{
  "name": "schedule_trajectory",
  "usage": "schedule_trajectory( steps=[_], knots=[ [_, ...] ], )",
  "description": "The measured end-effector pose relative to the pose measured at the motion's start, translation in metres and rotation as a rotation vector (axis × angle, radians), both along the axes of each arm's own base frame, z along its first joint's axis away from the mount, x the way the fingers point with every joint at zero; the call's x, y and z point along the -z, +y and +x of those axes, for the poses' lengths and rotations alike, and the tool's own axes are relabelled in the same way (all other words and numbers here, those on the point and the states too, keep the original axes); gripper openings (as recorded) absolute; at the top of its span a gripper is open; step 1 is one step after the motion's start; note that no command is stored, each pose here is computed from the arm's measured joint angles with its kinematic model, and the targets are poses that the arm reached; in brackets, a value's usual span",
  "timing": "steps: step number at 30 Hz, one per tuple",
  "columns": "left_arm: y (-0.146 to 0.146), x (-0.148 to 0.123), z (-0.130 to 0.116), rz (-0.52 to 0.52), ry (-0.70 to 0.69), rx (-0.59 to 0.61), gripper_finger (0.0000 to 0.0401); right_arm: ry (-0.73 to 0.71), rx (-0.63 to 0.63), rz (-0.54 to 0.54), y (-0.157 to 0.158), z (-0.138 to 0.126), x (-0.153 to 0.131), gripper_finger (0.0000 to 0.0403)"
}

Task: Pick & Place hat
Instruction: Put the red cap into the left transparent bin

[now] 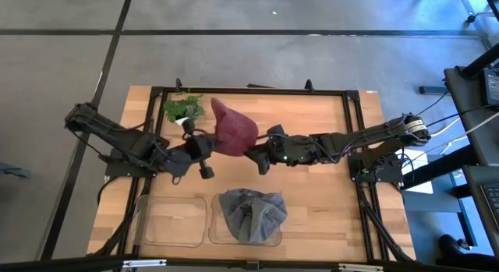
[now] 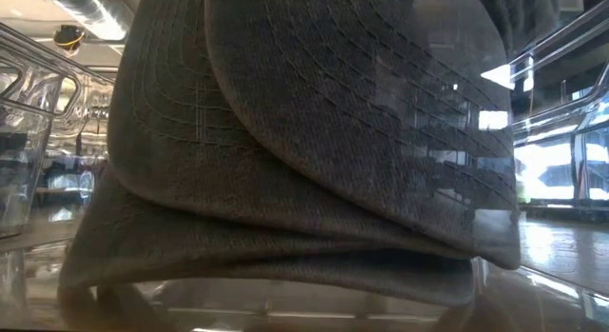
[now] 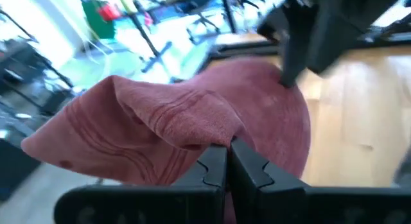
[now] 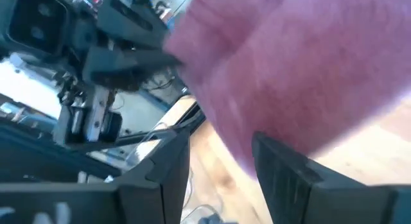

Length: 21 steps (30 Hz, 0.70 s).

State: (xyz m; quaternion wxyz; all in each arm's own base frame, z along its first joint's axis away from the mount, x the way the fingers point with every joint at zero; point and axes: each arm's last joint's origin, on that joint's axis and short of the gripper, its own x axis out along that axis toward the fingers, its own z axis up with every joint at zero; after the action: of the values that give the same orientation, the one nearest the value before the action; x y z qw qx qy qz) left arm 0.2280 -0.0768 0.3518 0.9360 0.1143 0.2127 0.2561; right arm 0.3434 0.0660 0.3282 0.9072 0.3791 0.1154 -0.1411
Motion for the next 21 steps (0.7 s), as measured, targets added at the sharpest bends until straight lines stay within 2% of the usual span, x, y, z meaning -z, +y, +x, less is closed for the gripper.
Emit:
schedule_trajectory(
  steps=[7, 13, 16, 21],
  knots=[
    [-0.008, -0.02, -0.008, 0.089, -0.044, -0.035, 0.0003, 0.034, -0.029, 0.029, 0.011, -0.004, 0.003, 0.017],
    [-0.013, -0.024, -0.011, 0.082, -0.057, -0.014, 0.0003, -0.005, 0.049, -0.045, 0.009, -0.003, -0.001, 0.017],
    [-0.014, -0.024, -0.012, 0.085, -0.055, -0.012, 0.0003, -0.043, 0.037, -0.071, 0.009, -0.002, -0.005, 0.017],
    [-0.012, -0.023, -0.013, 0.106, -0.049, -0.036, 0.0003, -0.078, -0.022, -0.052, 0.012, -0.001, -0.009, 0.017]
  ],
)
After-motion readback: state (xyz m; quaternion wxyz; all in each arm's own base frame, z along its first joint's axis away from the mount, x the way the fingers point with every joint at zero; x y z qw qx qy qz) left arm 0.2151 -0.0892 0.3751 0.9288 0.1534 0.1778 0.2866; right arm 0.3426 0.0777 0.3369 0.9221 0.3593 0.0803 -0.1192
